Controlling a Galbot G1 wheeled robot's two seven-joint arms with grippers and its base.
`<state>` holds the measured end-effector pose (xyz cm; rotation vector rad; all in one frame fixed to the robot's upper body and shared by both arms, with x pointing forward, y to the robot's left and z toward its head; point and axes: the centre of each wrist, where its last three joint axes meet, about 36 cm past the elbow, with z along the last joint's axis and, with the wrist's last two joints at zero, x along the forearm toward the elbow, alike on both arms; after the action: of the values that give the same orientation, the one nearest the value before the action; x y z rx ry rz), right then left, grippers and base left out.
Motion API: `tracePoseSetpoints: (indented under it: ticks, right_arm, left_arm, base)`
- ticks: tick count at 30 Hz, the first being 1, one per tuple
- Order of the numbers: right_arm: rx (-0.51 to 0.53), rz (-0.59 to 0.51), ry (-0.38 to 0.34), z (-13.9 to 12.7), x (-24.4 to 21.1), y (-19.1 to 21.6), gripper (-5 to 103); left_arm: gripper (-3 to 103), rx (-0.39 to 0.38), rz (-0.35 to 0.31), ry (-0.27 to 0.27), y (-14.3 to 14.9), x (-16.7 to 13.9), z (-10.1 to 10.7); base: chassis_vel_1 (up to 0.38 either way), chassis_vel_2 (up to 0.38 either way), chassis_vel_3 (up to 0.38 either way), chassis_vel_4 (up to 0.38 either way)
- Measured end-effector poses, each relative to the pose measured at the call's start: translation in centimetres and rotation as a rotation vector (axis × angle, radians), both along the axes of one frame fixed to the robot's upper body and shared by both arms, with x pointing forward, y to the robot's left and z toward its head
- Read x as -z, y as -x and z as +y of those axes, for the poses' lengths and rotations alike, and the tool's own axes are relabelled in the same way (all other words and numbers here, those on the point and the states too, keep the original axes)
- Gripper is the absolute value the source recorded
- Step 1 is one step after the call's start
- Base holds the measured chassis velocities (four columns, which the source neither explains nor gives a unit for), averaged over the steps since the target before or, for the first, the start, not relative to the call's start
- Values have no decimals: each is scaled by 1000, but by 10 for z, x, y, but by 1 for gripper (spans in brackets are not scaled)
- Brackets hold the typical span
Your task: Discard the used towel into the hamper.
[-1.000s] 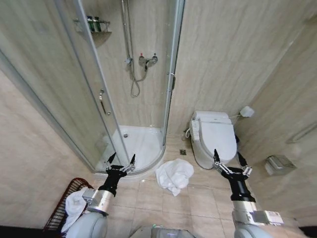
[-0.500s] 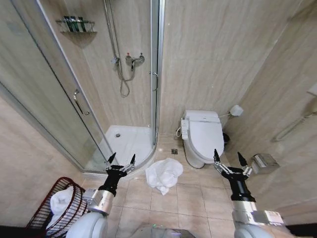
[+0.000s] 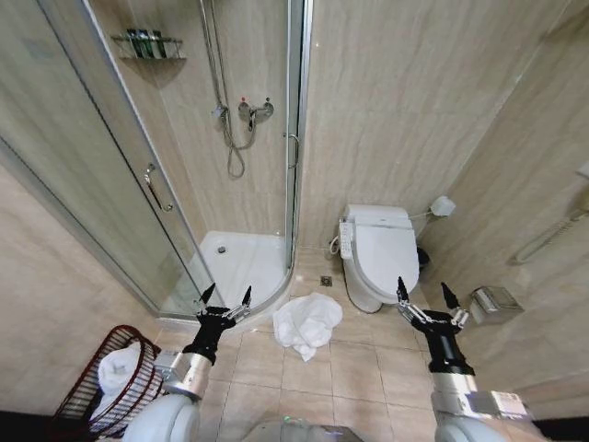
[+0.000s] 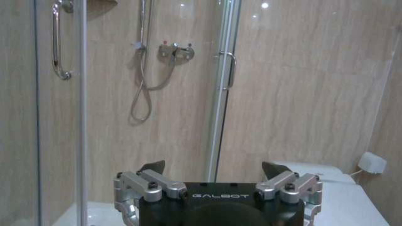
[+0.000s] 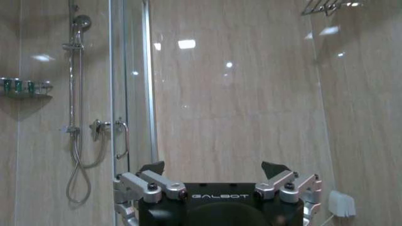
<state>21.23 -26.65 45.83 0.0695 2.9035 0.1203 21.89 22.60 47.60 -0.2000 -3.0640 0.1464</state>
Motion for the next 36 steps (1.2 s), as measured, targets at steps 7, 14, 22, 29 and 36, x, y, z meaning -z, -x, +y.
tracePoseSetpoints:
  ticks: [7,14,22,29,36]
  right_arm:
    - [0,0,0,0,0,0,100]
    - [0,0,0,0,0,0,100]
    - [0,0,0,0,0,0,100]
    - [0,0,0,0,0,0,100]
    - [0,0,0,0,0,0,100]
  left_arm:
    - [100,0,0,0,0,0,0]
    - [100,0,0,0,0,0,0]
    - [100,0,0,0,0,0,0]
    - [100,0,0,0,0,0,0]
    - [100,0,0,0,0,0,0]
  base:
    - [155,-162,-165,170]
    - [162,-139,-164,154]
    - [-34,25,27,-25]
    - [-74,64,67,-63]
    - [-134,135,139,-131]
